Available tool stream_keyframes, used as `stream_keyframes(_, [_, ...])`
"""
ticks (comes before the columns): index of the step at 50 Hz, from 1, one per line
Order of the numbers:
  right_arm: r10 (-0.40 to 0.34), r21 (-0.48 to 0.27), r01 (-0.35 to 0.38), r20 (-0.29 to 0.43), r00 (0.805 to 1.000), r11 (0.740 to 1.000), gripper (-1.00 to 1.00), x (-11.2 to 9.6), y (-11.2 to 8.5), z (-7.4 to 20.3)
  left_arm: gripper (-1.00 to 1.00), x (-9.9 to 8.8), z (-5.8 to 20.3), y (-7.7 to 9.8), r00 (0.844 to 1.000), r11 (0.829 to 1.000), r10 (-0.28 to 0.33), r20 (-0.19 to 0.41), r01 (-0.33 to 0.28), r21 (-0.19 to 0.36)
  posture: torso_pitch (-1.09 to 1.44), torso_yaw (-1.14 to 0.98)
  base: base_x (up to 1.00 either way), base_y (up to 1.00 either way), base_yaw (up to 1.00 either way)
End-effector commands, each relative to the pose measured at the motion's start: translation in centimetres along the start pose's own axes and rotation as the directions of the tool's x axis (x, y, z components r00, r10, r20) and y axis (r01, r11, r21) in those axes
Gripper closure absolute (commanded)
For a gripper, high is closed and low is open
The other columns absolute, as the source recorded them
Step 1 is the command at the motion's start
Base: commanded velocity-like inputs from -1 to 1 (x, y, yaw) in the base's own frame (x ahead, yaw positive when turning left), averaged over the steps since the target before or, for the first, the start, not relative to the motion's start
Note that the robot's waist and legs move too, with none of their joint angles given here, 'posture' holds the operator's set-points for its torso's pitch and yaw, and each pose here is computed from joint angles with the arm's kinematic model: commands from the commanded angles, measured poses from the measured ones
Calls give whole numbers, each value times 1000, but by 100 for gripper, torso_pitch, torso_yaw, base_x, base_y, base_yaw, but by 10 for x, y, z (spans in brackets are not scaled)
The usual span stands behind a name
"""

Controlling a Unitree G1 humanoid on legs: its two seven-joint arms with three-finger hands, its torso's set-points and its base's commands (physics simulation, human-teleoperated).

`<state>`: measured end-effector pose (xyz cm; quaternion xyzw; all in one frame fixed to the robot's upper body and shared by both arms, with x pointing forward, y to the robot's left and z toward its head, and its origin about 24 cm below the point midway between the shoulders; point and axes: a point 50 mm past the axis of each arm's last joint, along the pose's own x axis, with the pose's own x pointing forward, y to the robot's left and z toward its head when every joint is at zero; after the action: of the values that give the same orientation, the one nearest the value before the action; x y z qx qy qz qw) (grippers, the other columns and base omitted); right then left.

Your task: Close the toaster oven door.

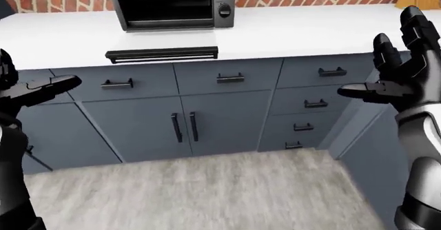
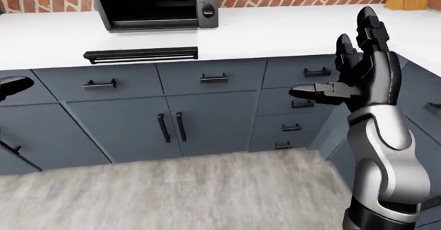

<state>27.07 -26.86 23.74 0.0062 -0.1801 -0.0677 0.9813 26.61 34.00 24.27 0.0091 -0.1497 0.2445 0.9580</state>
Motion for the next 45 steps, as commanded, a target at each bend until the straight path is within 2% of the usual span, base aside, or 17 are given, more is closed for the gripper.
stream_keyframes(1, [-5,-13,6,62,998,1000,-100,1,-2,13,-100,0,16,-1,997,1000,-9,79,9,-1,0,0,7,3,0])
stream_keyframes(45, [2,-18,-1,62,998,1000,-100,0,-1,14,-100,0,19,0,997,1000,-2,82,2,-4,0,0,7,4,0])
